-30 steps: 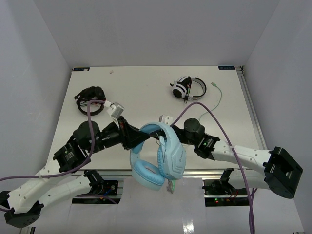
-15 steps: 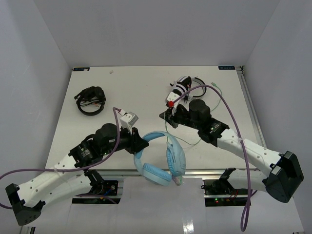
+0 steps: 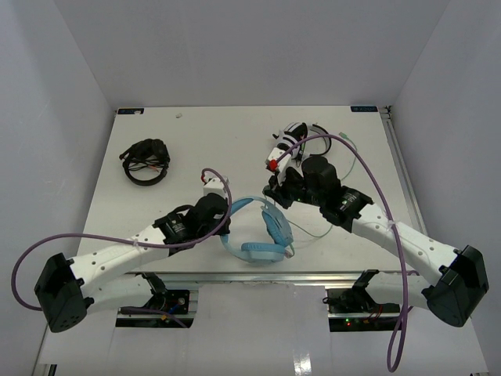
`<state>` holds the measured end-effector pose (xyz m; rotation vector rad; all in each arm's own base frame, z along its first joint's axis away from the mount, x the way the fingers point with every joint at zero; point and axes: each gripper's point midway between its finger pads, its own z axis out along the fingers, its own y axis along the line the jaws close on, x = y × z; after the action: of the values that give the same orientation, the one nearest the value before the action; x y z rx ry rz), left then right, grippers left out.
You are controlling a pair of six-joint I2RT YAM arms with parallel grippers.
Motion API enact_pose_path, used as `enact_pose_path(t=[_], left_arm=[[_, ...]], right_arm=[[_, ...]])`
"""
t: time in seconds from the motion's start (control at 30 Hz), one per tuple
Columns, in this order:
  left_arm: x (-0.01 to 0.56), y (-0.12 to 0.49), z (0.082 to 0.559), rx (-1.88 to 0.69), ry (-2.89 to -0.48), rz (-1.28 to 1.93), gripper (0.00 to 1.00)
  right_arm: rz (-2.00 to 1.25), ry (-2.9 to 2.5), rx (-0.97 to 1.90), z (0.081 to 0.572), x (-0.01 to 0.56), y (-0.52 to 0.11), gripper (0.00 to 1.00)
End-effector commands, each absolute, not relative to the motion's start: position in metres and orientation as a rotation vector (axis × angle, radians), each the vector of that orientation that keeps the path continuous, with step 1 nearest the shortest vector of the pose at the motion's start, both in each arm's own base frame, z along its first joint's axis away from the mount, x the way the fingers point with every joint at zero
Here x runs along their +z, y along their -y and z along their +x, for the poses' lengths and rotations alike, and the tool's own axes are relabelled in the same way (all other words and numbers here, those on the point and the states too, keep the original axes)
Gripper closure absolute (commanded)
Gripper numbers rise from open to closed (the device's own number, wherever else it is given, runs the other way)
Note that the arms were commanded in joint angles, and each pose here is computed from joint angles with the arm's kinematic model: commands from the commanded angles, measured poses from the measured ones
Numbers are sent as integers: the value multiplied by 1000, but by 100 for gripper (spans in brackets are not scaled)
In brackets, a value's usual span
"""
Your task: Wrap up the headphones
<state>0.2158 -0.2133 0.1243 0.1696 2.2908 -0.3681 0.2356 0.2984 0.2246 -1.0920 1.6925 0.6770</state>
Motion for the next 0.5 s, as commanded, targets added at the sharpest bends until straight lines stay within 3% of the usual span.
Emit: enact_pose_path(t=[0.0,0.47], left_arm=[[140,207,237,-290,-2227,12,100],[155,168,243,-133,-2147,-177,100]], right_arm=[[-1084,-1618,776,226,253,-311,92],[-1190,-1573,945,200,254,-326,92]])
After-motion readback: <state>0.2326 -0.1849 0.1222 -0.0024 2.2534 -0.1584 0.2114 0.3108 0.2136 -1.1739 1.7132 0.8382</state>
